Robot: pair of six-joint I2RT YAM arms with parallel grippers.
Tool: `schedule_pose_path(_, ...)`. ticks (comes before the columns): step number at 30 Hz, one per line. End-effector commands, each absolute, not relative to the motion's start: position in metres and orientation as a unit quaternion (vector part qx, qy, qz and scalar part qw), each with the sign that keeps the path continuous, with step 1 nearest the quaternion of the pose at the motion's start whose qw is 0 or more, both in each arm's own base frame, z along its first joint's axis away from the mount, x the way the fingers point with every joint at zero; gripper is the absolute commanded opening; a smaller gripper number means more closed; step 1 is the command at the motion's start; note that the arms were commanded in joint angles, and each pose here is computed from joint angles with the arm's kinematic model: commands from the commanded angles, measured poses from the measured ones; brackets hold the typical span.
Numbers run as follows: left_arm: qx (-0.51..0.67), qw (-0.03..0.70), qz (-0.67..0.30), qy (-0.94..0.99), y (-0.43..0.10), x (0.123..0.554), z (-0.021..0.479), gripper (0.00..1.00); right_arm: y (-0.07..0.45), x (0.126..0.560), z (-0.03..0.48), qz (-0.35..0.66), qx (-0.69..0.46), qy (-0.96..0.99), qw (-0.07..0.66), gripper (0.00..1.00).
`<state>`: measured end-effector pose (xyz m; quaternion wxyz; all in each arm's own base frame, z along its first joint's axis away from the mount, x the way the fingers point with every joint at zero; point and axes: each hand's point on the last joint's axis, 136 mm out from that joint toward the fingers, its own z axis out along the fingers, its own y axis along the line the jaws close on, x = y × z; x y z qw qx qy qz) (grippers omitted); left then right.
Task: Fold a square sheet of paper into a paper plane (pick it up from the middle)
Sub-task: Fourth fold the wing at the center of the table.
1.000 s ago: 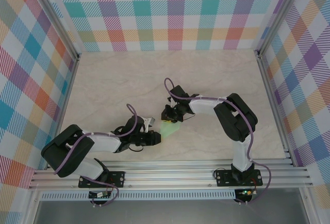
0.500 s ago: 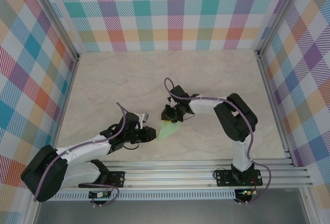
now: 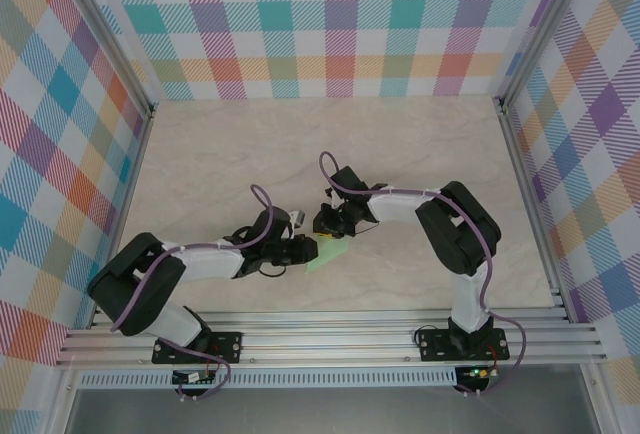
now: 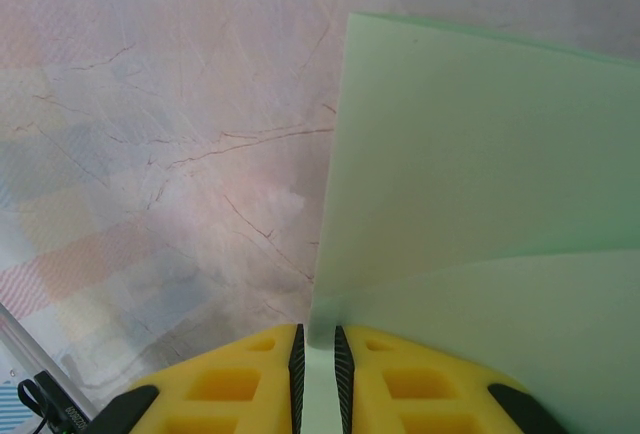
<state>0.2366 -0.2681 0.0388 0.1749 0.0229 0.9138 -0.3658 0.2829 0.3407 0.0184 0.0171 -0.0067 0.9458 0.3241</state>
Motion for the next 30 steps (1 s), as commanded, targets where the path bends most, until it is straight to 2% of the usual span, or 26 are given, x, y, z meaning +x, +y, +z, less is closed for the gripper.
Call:
schedule_pose_path(1,0.034,0.178,-0.372,0.911,-0.273,0.244,0.036,0.19,0.328,0.272,0.004,0.298,0.003,0.954,0.001,0.2)
schedule_pose_path(8,0.013,0.133,-0.335,0.933,-0.252,0.22,-0.002,0.16,0.327,0.276,0.017,0.299,0.005,0.954,0.019,0.2)
schedule_pose_path(17,0.02,0.11,-0.323,0.94,-0.241,0.202,-0.017,0.15,0.324,0.281,0.065,0.329,0.017,0.941,0.071,0.21)
schedule_pose_path(24,0.026,0.108,-0.326,0.939,-0.244,0.203,-0.017,0.15,0.344,0.267,0.06,0.364,0.009,0.93,0.046,0.21)
schedule_pose_path(30,0.028,0.103,-0.329,0.938,-0.246,0.203,-0.019,0.15,0.353,0.263,0.037,0.354,0.01,0.935,0.026,0.21)
